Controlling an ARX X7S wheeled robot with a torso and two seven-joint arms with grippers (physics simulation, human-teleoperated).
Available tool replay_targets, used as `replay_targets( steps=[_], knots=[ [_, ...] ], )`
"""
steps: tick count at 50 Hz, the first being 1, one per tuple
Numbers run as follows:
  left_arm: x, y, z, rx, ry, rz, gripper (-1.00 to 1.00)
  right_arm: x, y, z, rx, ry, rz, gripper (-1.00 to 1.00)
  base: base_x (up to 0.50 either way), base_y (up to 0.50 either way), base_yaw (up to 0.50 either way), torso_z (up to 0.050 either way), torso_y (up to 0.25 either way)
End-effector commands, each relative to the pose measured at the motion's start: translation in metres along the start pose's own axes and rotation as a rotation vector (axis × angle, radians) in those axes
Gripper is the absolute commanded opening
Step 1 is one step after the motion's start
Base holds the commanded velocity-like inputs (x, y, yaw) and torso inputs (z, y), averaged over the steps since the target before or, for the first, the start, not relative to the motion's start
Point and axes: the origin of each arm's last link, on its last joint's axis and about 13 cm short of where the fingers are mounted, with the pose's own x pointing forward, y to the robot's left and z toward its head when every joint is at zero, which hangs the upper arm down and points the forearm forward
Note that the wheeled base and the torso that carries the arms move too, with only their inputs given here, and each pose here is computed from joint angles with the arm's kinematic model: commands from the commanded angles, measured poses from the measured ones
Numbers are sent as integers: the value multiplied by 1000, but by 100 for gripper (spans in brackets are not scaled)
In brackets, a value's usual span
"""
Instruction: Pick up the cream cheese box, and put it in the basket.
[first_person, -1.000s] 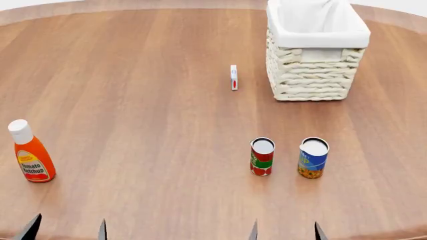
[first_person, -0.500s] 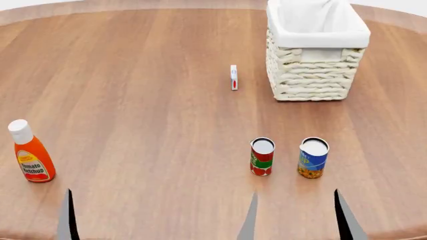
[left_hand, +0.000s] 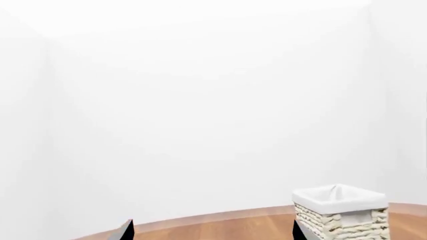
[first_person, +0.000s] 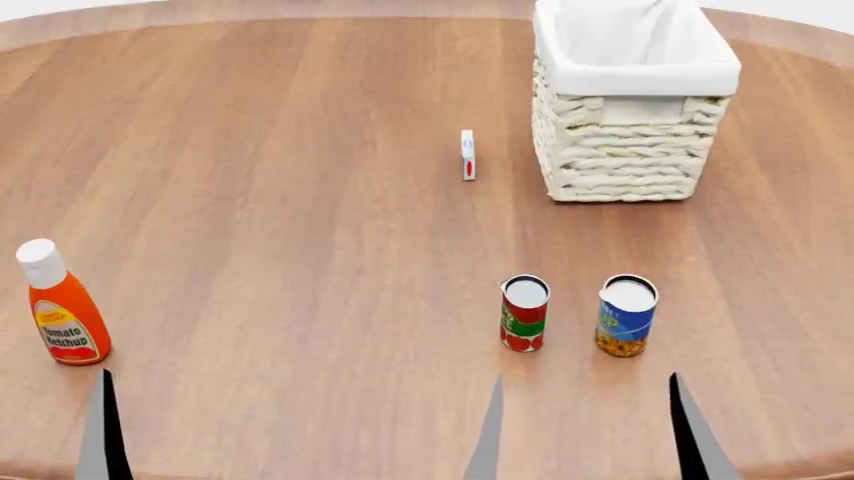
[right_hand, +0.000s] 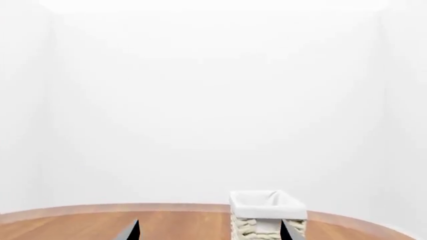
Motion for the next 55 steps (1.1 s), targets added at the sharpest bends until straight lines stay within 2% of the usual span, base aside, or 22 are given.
replay_targets(
  steps=[1,24,29,55],
  knots=[
    [-1,-2,1,5,-2,-10,100,-1,1,1,10,-7,2,100,0,47,0,0,0],
    [-2,-4,-2,7,4,-24,100,0,1,-5,-4,23,2,100,0,211,0,0,0],
    [-3,-4,-2,6,7,-22,100,0,2,-5,-34,20,-5,100,0,0,0,0,0],
    [-2,-3,-2,4,17,-25,100,-1,3,-6,-4,36,13,100,153,0,0,0,0]
  ],
)
